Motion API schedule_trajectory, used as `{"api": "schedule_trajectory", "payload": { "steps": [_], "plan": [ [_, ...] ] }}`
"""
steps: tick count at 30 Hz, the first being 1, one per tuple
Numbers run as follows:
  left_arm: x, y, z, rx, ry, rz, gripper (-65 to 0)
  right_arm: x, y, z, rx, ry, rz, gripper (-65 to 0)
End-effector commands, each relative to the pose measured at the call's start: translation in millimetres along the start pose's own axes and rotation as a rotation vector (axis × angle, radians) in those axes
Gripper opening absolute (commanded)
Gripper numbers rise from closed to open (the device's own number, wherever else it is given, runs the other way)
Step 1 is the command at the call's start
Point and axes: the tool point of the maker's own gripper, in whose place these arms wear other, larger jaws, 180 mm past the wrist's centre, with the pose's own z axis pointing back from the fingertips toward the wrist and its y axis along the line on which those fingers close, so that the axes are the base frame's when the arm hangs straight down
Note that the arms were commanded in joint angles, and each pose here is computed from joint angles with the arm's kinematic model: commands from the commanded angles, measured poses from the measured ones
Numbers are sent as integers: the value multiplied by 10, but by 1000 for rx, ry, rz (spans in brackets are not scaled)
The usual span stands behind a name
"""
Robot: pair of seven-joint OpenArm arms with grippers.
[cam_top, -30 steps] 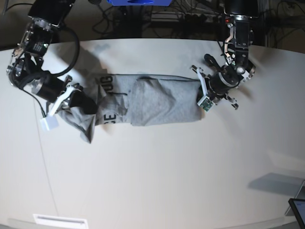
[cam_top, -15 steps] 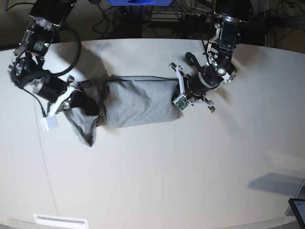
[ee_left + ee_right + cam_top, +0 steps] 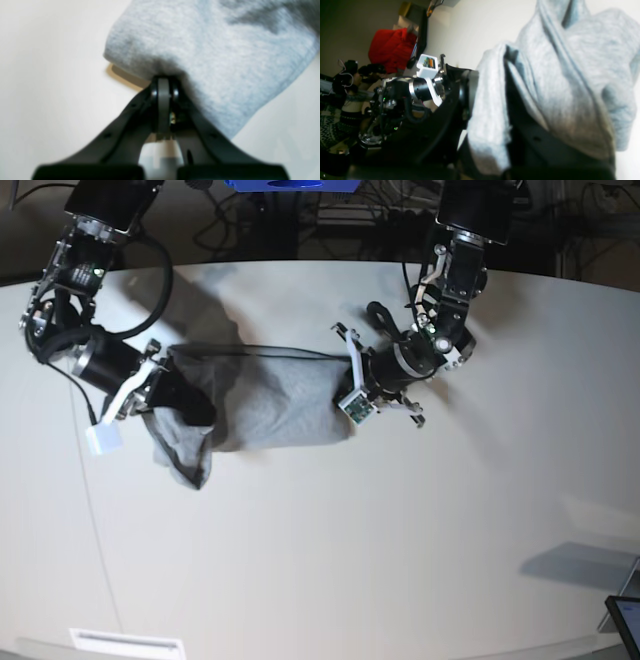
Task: Fold the T-shirt properly
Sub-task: 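Fold the strip end with the right gripper toward the left gripper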
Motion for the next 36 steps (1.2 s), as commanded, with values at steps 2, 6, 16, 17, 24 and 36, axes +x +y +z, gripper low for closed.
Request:
{"api": "schedule_trajectory", "payload": {
  "steps": [2, 6, 16, 17, 24, 36],
  "plan": [
    [-162, -137, -51, -24, 86, -12, -650, 134, 103, -17, 39, -50, 16, -650],
    [-124, -223, -76, -43, 80, -24, -650, 109, 154, -70, 57, -46, 11, -650],
    [-103, -229, -73, -40, 72, -16, -650, -53, 220, -256, 105, -3, -36, -650],
    [-108, -234, -72, -41, 73, -15, -650, -53, 220, -256, 105, -3, -36, -649],
    [-122, -242, -68, -43, 75, -14, -650, -44, 212, -253, 104, -5, -36, -647],
    [-125, -242, -68, -43, 77, -14, -650, -59, 332, -349, 148, -30, -65, -361]
  ]
}}
